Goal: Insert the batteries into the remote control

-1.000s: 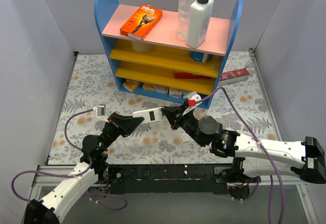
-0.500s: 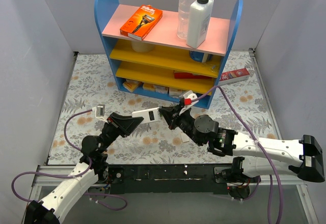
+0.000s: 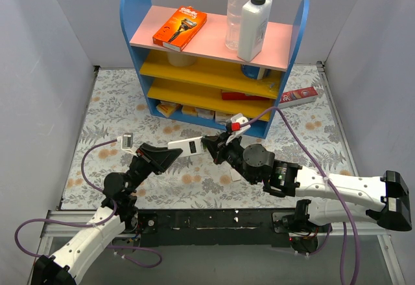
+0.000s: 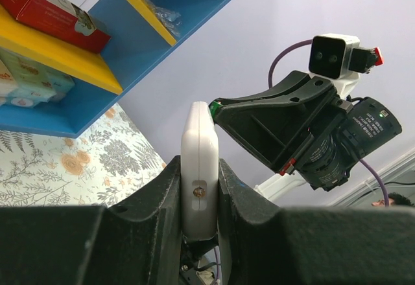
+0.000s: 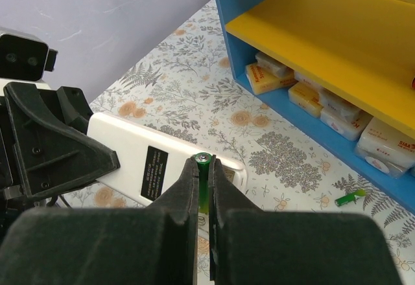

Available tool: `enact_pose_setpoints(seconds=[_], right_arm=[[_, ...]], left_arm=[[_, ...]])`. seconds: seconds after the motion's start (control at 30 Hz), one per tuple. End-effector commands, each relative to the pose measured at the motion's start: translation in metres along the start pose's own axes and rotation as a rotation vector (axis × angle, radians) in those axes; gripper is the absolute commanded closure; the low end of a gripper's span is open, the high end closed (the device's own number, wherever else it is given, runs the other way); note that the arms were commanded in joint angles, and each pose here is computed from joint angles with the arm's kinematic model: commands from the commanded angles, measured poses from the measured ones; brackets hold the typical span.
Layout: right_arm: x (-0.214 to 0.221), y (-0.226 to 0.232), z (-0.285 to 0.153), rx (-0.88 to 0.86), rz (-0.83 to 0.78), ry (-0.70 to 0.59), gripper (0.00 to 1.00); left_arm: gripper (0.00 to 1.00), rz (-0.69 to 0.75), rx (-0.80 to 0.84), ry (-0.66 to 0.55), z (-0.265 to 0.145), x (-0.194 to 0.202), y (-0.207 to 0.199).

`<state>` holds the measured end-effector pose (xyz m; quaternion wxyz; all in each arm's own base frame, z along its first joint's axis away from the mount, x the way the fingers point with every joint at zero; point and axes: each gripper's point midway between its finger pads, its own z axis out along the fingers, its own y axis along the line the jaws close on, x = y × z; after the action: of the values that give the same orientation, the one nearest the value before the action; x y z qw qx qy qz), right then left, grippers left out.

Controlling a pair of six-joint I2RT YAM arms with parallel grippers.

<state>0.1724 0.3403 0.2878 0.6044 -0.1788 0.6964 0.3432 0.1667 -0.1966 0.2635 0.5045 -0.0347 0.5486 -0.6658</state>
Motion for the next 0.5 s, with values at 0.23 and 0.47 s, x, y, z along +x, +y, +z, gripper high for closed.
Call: enact_pose_setpoints(seconds=[0.23, 0.47], right_arm=[[-0.0096, 0.0003, -0.0015, 0.034, 0.038, 0.005, 0.99], [-0.0109, 0.0019, -0.0025, 0.029, 0.033, 0.023, 0.99]], left_arm=[[1.0, -0.055, -0.154, 0.086, -0.0474, 0.0562, 0.0778], [1.0, -0.043, -0.144, 0.087, -0.0471, 0.0559, 0.0761]])
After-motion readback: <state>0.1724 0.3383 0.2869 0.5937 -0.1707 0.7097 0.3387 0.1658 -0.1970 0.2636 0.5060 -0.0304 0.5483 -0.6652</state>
